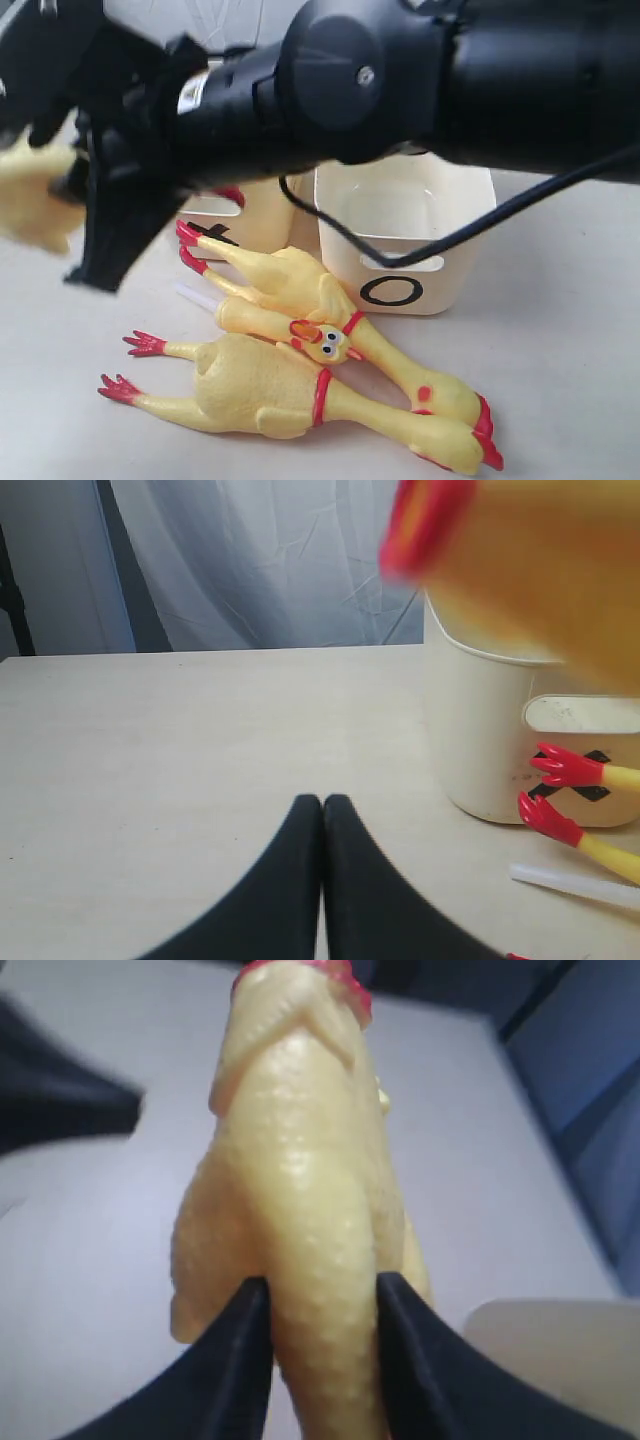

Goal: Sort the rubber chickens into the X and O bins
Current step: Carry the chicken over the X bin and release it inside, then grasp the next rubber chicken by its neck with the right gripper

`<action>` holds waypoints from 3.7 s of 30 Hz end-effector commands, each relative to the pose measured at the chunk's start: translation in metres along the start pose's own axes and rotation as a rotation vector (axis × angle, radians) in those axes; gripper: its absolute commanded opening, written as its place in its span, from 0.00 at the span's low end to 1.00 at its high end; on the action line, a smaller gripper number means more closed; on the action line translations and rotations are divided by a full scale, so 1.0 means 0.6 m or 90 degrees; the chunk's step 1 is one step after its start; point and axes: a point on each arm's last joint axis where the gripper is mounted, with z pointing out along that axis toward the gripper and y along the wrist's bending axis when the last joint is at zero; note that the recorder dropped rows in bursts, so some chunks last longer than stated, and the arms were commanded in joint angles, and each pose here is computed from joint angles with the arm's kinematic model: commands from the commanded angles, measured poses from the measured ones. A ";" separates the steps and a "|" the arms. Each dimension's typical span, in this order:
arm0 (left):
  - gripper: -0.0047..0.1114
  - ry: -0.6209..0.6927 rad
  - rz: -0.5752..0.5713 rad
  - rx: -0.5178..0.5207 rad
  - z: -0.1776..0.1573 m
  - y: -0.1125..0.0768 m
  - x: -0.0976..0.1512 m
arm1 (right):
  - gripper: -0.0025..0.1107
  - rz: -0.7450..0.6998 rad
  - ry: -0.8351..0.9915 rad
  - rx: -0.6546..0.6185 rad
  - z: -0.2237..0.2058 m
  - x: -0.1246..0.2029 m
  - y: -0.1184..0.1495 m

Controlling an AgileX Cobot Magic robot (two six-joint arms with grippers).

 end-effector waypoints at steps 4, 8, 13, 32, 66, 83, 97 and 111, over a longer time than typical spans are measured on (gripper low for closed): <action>0.04 -0.009 0.001 0.002 -0.001 0.000 -0.004 | 0.16 0.077 -0.279 0.411 -0.071 -0.066 -0.095; 0.04 -0.009 0.001 0.002 -0.001 0.000 -0.004 | 0.16 0.167 -0.362 0.558 -0.075 -0.050 -0.127; 0.04 -0.009 0.001 0.002 -0.001 0.000 -0.004 | 0.16 0.333 -0.411 0.564 -0.037 0.002 -0.160; 0.04 -0.009 0.001 0.002 -0.001 0.000 -0.004 | 0.16 0.542 -0.342 0.474 0.137 0.205 -0.178; 0.04 -0.009 0.001 0.002 -0.001 0.000 -0.004 | 0.38 0.296 0.443 0.032 -0.203 0.089 -0.047; 0.04 -0.009 0.001 0.002 -0.001 0.000 -0.004 | 0.53 0.330 0.412 -0.108 -0.054 0.217 0.019; 0.04 -0.009 0.001 0.002 -0.001 0.000 -0.004 | 0.51 0.332 0.426 -0.079 0.010 0.267 0.018; 0.04 -0.009 0.001 0.002 -0.001 0.000 -0.004 | 0.10 0.354 0.395 -0.113 -0.061 0.204 0.019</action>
